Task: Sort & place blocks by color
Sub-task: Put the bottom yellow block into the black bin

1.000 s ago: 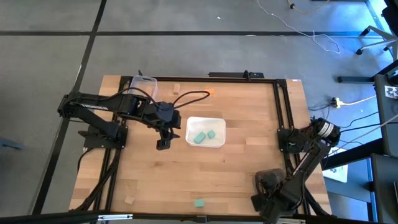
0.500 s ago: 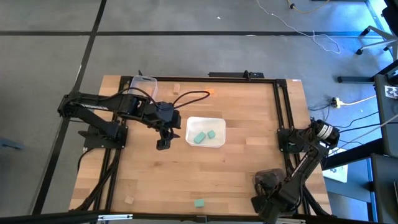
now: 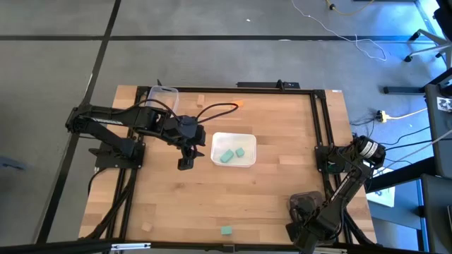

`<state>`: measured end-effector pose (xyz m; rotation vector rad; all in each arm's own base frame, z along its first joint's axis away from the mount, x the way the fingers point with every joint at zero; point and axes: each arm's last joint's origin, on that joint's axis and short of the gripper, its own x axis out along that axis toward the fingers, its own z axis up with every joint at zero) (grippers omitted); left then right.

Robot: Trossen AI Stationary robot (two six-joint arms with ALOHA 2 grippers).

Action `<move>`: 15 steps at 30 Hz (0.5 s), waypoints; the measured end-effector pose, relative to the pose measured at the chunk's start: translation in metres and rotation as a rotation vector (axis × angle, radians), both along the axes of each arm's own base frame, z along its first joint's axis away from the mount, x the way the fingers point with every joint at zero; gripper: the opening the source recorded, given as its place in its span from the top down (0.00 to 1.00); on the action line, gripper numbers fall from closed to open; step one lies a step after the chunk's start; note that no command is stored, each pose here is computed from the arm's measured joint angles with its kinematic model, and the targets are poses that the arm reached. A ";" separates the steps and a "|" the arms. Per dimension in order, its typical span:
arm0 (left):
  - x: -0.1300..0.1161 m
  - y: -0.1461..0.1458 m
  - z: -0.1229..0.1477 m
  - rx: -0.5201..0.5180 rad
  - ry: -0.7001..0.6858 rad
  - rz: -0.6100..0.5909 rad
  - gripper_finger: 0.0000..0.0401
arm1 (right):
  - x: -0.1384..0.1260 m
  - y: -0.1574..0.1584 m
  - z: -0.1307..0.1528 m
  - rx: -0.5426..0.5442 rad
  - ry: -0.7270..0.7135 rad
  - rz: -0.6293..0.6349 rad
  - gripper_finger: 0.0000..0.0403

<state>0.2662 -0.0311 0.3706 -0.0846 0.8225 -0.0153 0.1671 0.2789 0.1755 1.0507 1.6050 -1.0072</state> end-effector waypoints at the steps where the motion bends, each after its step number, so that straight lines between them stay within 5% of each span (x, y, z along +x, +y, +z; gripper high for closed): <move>1: 0.000 0.000 0.000 0.000 0.000 0.000 0.58 | 0.000 0.000 0.000 0.000 0.000 0.001 0.68; 15: 0.000 0.000 0.000 0.001 0.000 -0.001 0.58 | 0.002 0.002 0.000 0.013 -0.060 0.052 0.68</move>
